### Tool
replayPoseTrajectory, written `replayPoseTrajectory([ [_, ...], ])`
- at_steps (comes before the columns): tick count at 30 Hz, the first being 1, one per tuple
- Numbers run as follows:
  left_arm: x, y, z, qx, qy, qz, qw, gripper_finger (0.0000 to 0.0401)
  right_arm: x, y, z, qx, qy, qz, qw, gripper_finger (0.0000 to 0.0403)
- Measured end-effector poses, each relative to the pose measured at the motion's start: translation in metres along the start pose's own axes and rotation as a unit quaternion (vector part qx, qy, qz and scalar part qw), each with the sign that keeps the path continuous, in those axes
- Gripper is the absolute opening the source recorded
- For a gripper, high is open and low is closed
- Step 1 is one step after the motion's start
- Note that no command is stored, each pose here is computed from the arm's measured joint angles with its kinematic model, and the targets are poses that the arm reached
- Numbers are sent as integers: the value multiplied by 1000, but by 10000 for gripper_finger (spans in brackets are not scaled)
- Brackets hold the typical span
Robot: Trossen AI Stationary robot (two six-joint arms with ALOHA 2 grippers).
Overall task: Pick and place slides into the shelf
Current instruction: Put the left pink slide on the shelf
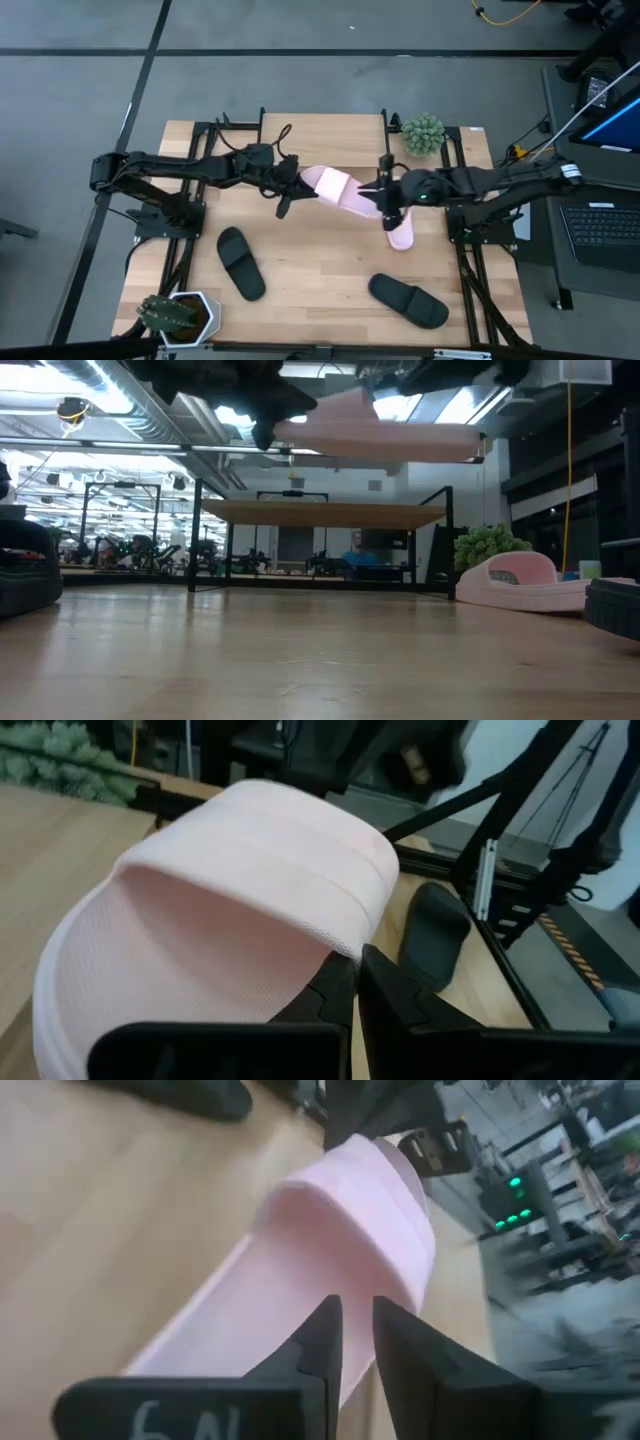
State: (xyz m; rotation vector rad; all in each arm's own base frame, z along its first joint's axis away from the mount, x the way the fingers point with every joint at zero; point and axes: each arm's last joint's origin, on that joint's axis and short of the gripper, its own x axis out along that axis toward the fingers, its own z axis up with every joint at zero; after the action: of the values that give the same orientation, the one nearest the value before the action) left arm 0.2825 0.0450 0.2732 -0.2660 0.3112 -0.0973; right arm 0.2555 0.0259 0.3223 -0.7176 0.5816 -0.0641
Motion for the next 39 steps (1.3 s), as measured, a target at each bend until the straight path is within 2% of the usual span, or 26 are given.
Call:
replayPoseTrajectory([
  [3, -1, 0, -1, -1, 8, 2, 1000, 0, 11, -5, 13, -41, 15, -19, 999, 63],
  [7, -1, 1, -3, 1, 17, 7, 1000, 0, 23, -12, 27, -57, 36, -50, 996, 63],
  [13, -2, 2, -3, 2, 17, 12, 1000, 0, 41, -3, 32, -125, 57, -33, 990, 63],
  [16, -3, 5, -3, 0, 17, 19, 1000, 0, 45, 1, 33, -141, 59, -27, 988, 63],
  [23, -4, 10, -2, -4, 15, 26, 1000, 0, 40, 8, 36, -157, 54, -18, 986, 63],
  [27, -4, 11, -2, -4, 15, 26, 1000, 0, 38, 11, 35, -168, 77, -26, 982, 63],
  [39, -5, 10, -2, -5, 16, 17, 1000, 0, 37, 12, 35, -151, 83, -31, 985, 74],
])
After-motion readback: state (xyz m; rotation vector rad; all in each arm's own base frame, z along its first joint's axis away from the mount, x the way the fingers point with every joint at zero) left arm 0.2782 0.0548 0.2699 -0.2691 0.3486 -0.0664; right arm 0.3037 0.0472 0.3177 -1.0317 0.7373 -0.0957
